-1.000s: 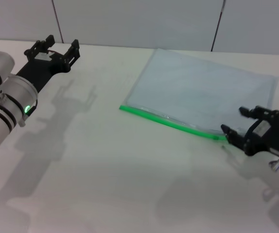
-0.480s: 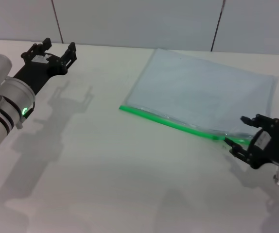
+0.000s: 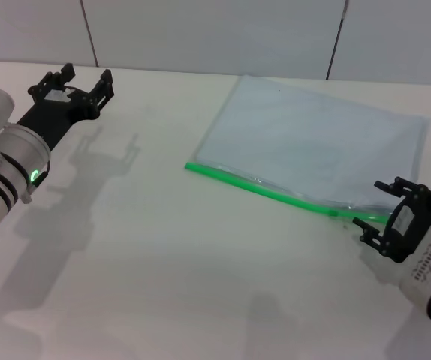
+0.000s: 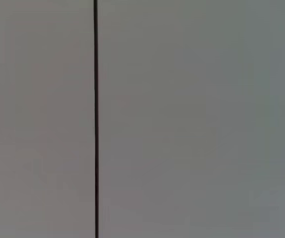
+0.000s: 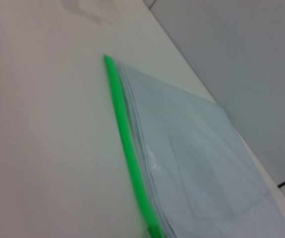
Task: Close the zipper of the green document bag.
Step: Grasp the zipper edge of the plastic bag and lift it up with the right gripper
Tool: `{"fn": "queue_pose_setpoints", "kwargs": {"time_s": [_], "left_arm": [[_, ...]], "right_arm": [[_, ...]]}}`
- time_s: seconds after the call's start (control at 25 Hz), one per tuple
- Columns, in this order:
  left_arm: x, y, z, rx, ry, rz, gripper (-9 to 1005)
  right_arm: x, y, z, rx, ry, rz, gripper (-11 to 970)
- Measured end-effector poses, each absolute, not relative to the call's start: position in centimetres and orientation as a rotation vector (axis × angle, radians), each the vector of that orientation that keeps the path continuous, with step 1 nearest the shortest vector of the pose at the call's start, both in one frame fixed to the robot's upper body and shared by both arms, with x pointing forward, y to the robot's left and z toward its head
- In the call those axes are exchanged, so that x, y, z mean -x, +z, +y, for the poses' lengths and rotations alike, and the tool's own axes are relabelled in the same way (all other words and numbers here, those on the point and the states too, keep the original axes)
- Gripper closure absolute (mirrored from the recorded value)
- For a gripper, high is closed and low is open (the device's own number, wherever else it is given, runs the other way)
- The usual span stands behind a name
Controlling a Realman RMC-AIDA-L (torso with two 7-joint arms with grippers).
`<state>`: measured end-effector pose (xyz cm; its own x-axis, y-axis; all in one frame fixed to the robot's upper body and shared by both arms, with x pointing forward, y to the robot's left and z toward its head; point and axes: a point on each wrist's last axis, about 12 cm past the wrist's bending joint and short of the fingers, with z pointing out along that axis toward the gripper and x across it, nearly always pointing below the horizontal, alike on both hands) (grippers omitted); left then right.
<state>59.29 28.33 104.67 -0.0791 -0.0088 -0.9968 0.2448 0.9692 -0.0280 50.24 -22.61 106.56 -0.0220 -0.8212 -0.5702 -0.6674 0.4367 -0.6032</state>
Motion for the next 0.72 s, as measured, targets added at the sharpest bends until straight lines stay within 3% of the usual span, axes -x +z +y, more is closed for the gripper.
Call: {"fn": "queue_pose_setpoints", "kwargs": {"time_s": [0.72], "left_arm": [[-59.3, 104.7, 28.5, -0.178, -0.209, 1.640, 292]], "right_arm": [[-50.6, 105.5, -23.9, 1.367, -0.392, 1.697, 316]]}}
